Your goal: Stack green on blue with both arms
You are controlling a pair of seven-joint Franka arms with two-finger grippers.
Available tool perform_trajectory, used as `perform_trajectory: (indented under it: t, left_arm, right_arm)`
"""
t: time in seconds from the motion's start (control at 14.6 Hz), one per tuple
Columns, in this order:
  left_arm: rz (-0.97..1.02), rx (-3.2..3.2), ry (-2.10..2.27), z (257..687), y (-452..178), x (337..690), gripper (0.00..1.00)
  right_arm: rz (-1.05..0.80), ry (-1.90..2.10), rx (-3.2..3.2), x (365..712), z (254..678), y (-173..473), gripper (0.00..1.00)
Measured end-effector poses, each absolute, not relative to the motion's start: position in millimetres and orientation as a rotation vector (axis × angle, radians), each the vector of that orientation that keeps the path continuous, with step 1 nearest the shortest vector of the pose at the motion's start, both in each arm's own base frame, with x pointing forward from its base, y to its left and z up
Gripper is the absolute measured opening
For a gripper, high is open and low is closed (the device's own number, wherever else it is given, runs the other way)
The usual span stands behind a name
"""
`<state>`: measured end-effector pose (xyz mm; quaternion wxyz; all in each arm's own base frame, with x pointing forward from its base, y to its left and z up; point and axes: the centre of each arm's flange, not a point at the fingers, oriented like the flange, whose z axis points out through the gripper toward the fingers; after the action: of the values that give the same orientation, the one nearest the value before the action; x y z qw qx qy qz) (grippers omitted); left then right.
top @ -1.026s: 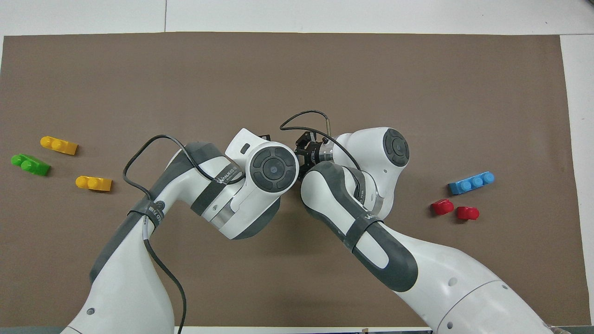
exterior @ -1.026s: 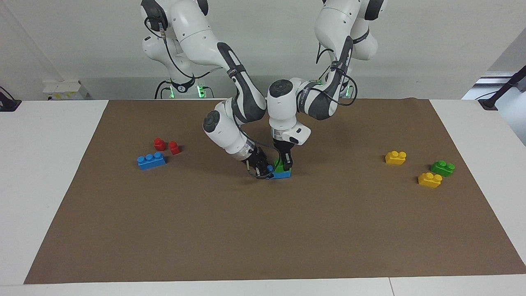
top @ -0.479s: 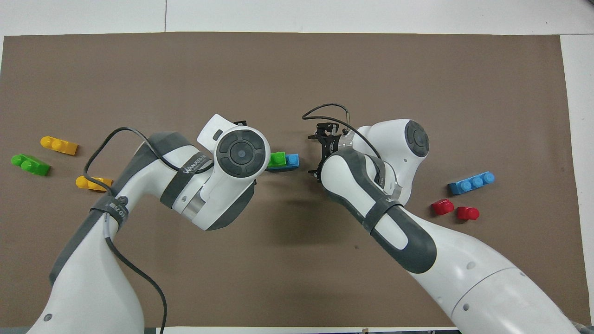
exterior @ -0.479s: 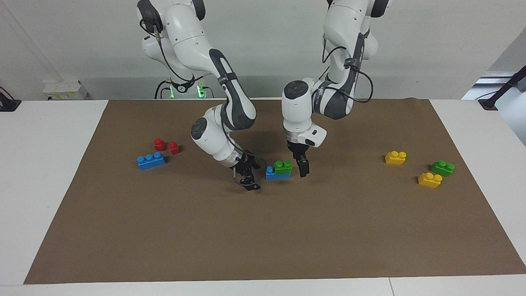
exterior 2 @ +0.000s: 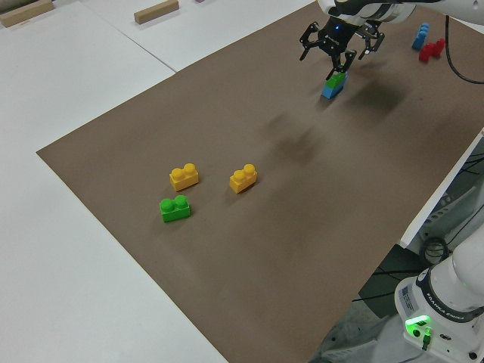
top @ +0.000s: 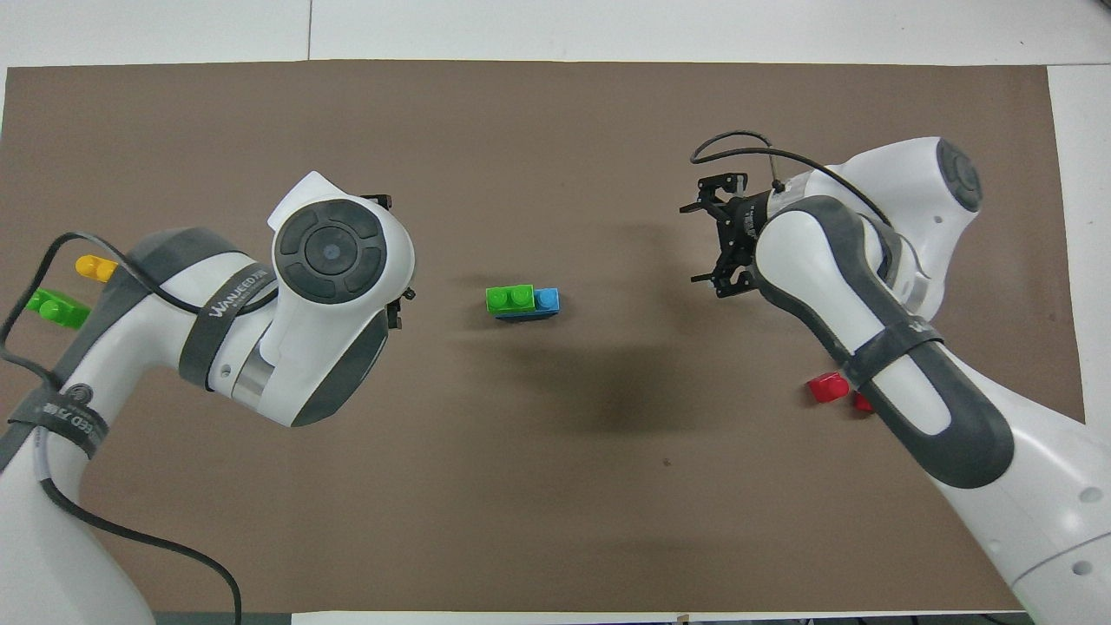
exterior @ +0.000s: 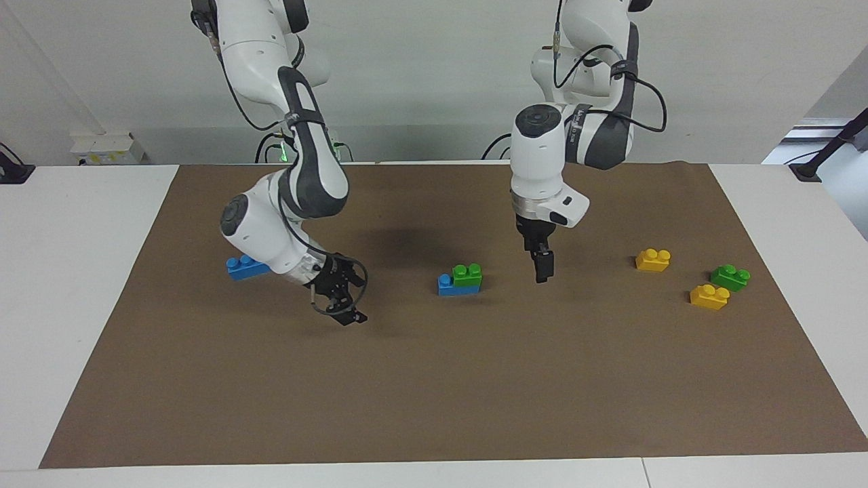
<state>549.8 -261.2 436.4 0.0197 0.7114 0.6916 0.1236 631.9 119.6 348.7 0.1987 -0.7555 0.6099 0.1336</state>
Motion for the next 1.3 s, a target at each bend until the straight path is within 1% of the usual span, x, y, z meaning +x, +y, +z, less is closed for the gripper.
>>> perform_trajectory:
  t: [0.27,0.55,0.68,0.82,0.96,1.16,1.3]
  left_arm:
    - [0.408,2.411,1.953,448.8,-212.1,568.1,1.00]
    - [0.416,2.653,1.701,449.8,-156.0,586.7,1.00]
    - [0.432,2.748,1.560,452.5,-122.9,596.8,1.00]
    - [0.454,2.853,1.386,456.5,-85.9,606.1,1.00]
    - [0.461,2.974,1.174,460.9,-58.6,611.3,1.00]
    - [0.434,3.102,0.790,472.8,-36.1,617.5,1.00]
    - [0.376,3.163,0.550,483.3,-23.5,619.0,1.00]
  right_arm:
    - [0.287,1.456,-2.369,632.0,413.3,52.8,1.00]
    - [0.182,1.166,-2.623,622.5,470.8,35.8,1.00]
    - [0.139,1.027,-2.691,610.4,500.9,19.3,1.00]
    - [0.118,0.864,-2.776,591.0,529.8,-13.8,1.00]
    - [0.106,0.725,-2.871,572.9,552.1,-32.2,1.00]
    - [0.099,0.573,-2.977,551.6,580.3,-27.0,1.00]
    - [0.119,0.448,-3.021,539.1,599.5,-20.4,1.00]
